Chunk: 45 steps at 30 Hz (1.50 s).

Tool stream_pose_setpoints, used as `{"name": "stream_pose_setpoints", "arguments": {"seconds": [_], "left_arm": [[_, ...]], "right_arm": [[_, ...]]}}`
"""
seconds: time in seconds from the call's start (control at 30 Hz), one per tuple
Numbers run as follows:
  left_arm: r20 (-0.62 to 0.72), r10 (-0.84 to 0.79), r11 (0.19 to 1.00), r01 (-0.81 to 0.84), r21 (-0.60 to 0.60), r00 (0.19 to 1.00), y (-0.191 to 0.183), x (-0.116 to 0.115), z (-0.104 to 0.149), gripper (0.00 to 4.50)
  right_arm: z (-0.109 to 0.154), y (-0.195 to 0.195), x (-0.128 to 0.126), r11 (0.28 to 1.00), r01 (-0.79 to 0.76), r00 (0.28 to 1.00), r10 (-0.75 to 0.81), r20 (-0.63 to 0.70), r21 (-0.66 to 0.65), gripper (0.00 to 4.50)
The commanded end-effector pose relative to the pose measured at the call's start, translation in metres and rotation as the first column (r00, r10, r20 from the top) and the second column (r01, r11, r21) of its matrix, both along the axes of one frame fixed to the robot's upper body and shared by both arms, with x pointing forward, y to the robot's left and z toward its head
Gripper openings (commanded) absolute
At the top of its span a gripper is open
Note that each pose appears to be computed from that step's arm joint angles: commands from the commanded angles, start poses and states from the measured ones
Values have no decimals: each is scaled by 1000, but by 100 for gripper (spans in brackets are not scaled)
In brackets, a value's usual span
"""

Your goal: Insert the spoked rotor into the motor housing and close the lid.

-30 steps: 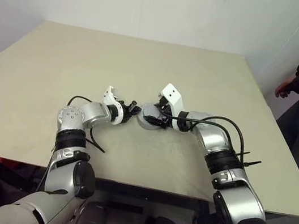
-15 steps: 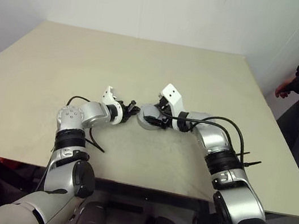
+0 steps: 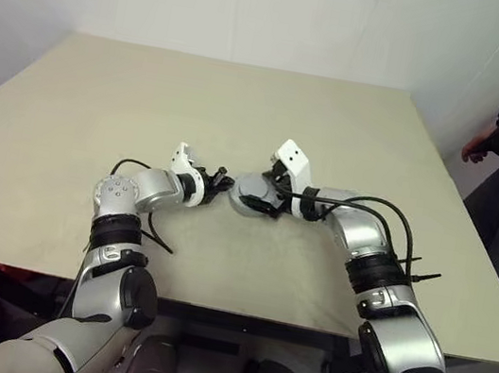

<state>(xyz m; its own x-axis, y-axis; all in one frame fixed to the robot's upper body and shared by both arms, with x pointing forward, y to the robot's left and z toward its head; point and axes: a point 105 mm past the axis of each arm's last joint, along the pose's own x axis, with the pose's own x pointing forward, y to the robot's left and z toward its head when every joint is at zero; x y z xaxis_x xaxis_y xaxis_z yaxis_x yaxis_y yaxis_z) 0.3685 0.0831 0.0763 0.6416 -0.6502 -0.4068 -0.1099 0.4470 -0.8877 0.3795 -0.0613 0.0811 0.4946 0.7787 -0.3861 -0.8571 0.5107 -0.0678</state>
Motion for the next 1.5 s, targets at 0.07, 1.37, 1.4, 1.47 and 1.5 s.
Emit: {"name": "stream_pose_setpoints", "arguments": {"seconds": [0.07, 1.37, 1.4, 1.47, 1.5], "left_arm": [[-37, -22, 999, 24, 37, 999, -1, -5, -10, 0], [-8, -70, 997, 70, 10, 998, -7, -6, -4, 0], [-7, -69, 998, 69, 12, 998, -6, -6, -4, 0], [-5, -63, 998, 63, 17, 998, -4, -5, -3, 0], [-4, -61, 998, 61, 18, 998, -4, -5, -3, 0]], "right_arm": [[27, 6, 2, 994, -1, 999, -2, 33, 112, 449], [7, -41, -23, 826, 509, 615, -152, -774, 242, 449], [4, -40, -23, 824, 513, 611, -156, -776, 239, 449], [2, -37, -22, 820, 522, 606, -160, -779, 237, 449], [1, -36, -21, 817, 525, 604, -159, -781, 239, 449]]}}
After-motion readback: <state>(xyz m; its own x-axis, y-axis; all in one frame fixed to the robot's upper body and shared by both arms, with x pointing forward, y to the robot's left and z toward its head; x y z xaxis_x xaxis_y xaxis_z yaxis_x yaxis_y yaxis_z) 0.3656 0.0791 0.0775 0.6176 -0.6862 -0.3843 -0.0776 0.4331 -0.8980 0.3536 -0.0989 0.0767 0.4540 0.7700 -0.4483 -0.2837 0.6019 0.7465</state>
